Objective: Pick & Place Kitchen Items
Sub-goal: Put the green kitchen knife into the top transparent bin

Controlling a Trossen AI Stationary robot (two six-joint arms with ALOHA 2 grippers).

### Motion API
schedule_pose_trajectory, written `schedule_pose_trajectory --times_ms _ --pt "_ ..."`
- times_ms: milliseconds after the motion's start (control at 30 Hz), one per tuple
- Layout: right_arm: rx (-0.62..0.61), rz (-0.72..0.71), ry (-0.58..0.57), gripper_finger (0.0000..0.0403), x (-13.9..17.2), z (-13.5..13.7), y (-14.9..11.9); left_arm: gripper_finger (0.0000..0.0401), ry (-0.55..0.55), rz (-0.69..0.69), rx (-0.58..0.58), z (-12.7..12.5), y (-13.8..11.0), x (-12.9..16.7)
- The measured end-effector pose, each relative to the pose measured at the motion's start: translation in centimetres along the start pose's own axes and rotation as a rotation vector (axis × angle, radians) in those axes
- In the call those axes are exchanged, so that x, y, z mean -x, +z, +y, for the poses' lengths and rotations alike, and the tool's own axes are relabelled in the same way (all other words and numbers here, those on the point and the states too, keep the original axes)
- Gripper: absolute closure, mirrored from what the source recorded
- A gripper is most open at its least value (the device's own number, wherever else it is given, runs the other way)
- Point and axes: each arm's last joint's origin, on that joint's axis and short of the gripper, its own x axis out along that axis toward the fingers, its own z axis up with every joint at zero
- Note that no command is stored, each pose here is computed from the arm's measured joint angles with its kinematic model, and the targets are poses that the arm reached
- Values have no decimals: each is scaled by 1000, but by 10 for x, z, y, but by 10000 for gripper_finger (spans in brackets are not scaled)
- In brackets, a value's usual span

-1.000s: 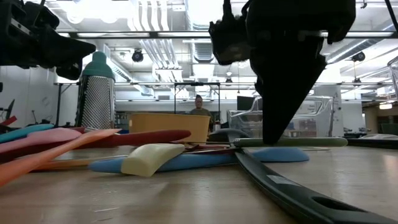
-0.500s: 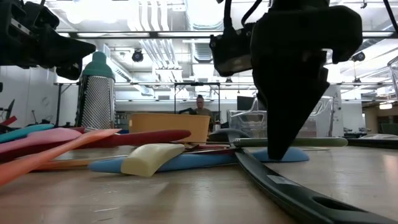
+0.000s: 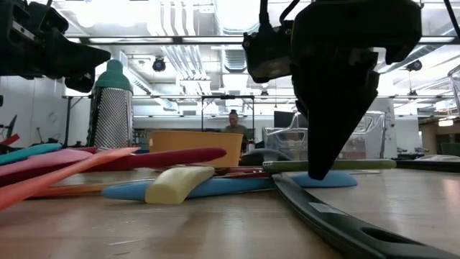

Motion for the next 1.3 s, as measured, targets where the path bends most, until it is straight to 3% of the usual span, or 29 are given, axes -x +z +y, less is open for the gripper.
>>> schedule_pose_trajectory --times_ms 267,500,1033,1300 --pt "-1 12 -7 326 2 -1 -1 387 0 0 0 0 0 0" --pt "-14 66 -42 339 14 -7 -7 387 0 0 0 0 0 0" --pt "-79 85 -64 335 61 -18 -18 387 0 -1 0 0 0 0" --pt "-146 183 -156 336 70 -29 -29 387 0 -2 0 0 0 0"
